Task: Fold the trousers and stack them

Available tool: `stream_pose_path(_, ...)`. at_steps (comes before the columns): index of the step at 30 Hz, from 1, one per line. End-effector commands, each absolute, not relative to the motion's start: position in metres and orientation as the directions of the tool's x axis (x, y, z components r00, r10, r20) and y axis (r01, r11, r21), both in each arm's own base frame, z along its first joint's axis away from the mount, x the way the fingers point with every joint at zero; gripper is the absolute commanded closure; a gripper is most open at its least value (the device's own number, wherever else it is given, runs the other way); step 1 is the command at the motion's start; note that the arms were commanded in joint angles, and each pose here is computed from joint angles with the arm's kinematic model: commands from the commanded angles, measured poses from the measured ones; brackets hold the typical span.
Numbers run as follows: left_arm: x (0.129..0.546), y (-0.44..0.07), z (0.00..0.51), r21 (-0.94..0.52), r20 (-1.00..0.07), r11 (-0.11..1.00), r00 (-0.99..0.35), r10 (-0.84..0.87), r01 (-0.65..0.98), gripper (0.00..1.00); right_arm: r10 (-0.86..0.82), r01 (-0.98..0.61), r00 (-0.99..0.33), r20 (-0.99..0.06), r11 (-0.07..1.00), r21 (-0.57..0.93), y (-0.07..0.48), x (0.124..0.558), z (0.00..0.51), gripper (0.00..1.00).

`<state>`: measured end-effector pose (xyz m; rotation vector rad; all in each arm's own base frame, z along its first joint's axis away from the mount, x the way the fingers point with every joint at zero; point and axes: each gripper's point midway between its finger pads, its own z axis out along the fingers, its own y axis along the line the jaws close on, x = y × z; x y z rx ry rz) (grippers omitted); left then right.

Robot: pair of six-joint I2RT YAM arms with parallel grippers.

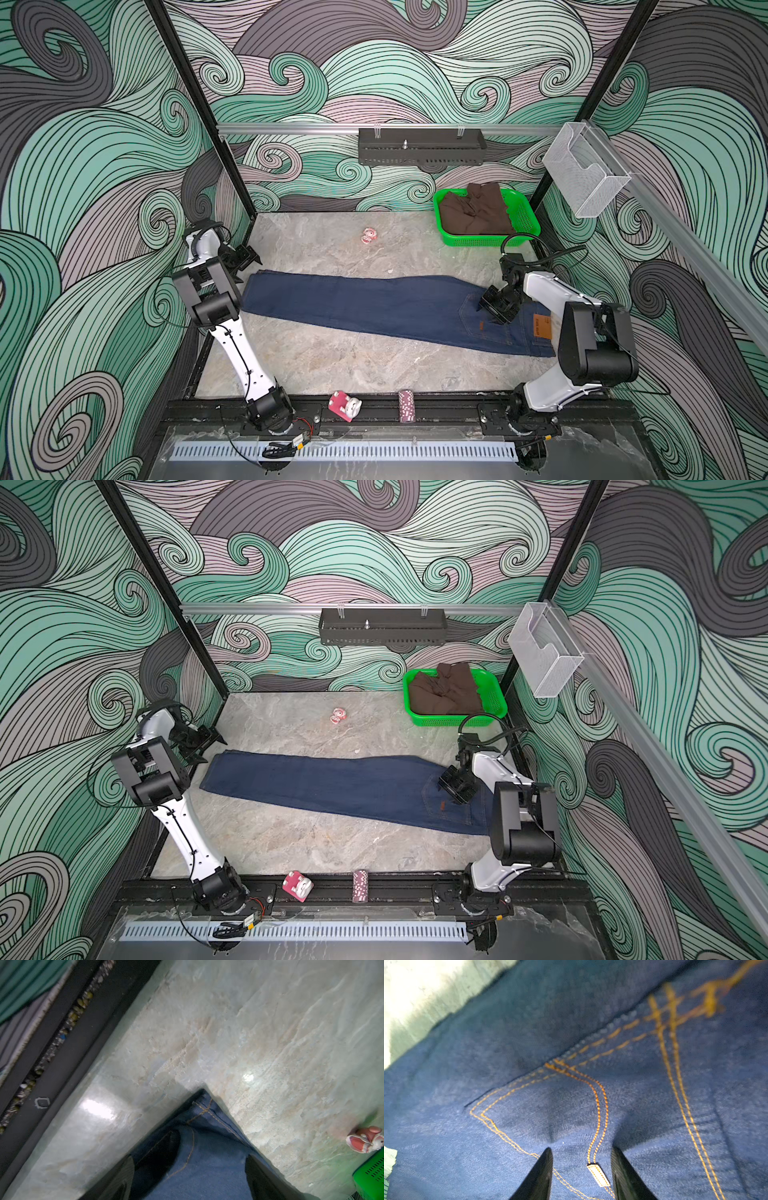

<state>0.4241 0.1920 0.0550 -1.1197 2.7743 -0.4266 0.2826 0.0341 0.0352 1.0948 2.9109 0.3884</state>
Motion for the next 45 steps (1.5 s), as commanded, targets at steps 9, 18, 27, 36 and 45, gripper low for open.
stream_pose_path(9, 0.422, 0.170, 0.042, -0.371, 0.074, 0.686, -0.756, -0.650, -0.626, 0.61, 0.638, 0.642, -0.764, 0.100, 0.736, 0.214, 0.036, 0.280, 0.029, 0.53)
stream_pose_path(18, 0.416, 0.161, 0.078, -0.393, 0.006, 0.695, -0.758, -0.652, -0.602, 1.00, 0.619, 0.625, -0.778, 0.102, 0.750, 0.215, 0.037, 0.284, 0.027, 0.53)
stream_pose_path(27, 0.404, 0.085, 0.120, -0.370, -0.073, 0.777, -0.818, -0.570, -0.509, 1.00, 0.597, 0.605, -0.794, 0.114, 0.762, 0.230, 0.040, 0.288, 0.028, 0.53)
stream_pose_path(36, 0.341, -0.017, 0.087, -0.291, 0.088, 0.825, -0.872, -0.481, -0.484, 0.75, 0.572, 0.583, -0.811, 0.122, 0.774, 0.245, 0.044, 0.294, 0.029, 0.53)
stream_pose_path(45, 0.345, -0.019, 0.149, -0.324, -0.042, 0.844, -0.885, -0.464, -0.428, 0.29, 0.568, 0.580, -0.813, 0.127, 0.775, 0.251, 0.045, 0.299, 0.031, 0.53)
